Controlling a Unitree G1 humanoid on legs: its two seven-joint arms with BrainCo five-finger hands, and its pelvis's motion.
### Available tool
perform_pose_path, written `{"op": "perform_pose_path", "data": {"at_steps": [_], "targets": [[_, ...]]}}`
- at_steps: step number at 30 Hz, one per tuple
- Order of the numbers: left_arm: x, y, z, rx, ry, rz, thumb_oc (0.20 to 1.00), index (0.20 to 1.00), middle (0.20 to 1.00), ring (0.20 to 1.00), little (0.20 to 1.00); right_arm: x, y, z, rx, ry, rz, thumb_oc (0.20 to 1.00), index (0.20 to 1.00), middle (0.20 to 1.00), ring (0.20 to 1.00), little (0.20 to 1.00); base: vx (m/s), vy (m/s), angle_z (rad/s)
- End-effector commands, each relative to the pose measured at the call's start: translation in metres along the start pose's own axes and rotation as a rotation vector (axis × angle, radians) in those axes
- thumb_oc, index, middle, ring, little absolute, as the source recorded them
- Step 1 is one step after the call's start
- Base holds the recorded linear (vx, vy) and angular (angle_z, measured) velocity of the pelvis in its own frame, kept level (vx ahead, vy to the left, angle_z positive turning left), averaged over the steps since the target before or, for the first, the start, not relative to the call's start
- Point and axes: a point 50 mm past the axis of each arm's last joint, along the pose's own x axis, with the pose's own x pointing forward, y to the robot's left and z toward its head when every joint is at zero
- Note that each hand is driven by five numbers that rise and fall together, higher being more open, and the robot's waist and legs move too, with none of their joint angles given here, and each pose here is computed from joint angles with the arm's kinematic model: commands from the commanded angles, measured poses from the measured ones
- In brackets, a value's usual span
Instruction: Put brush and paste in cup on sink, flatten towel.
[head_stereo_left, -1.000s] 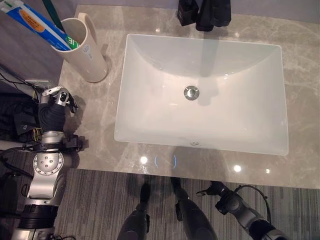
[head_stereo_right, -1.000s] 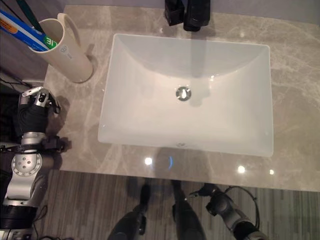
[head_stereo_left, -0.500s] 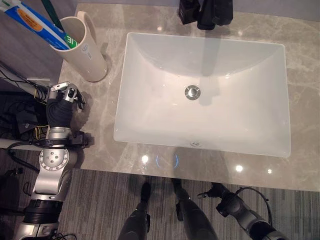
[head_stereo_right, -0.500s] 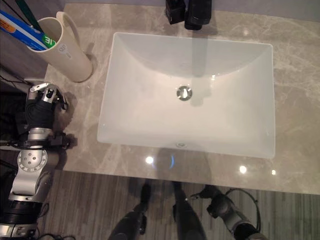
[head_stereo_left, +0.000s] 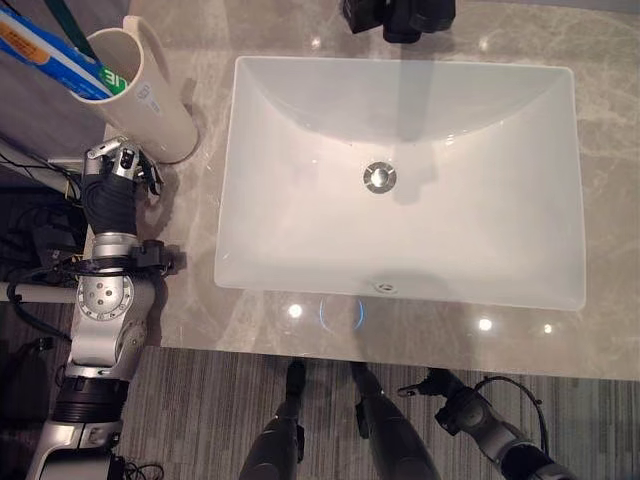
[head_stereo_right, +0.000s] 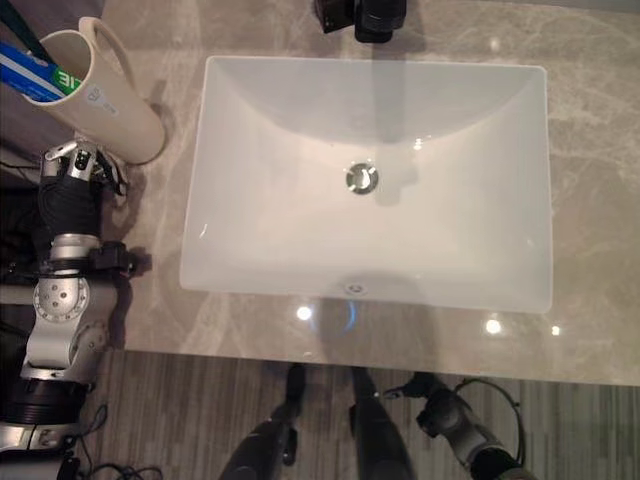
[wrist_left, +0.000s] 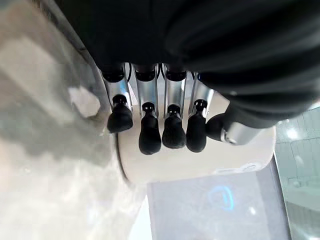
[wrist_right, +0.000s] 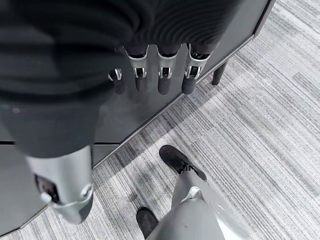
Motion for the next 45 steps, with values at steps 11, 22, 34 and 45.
{"op": "perform_pose_path", "data": {"at_steps": [11, 22, 34, 45], "targets": [[0.005, 0.009, -0.019, 0.055, 0.086, 0.056, 0.200, 0.200, 0.200, 0.200, 0.200, 0.000, -0.007, 0.001, 0.020, -0.027, -0.039, 1.000, 1.000, 1.000, 1.000, 1.000, 0.05, 0.000, -0.06], [0.018, 0.011, -0.016, 0.075, 0.064, 0.087, 0.200, 0.200, 0.200, 0.200, 0.200, 0.003, -0.011, 0.009, 0.036, -0.056, -0.060, 1.000, 1.000, 1.000, 1.000, 1.000, 0.01, -0.005, -0.07], [-0.010, 0.015, -0.034, 0.088, 0.155, 0.075, 0.200, 0.200, 0.200, 0.200, 0.200, -0.002, -0.006, -0.005, 0.029, -0.007, -0.041, 1.000, 1.000, 1.000, 1.000, 1.000, 0.00, -0.002, -0.03], [-0.032, 0.017, -0.043, 0.128, 0.219, 0.028, 0.200, 0.200, 0.200, 0.200, 0.200, -0.006, 0.002, -0.014, 0.002, 0.031, 0.005, 1.000, 1.000, 1.000, 1.000, 1.000, -0.02, -0.015, 0.03]]}}
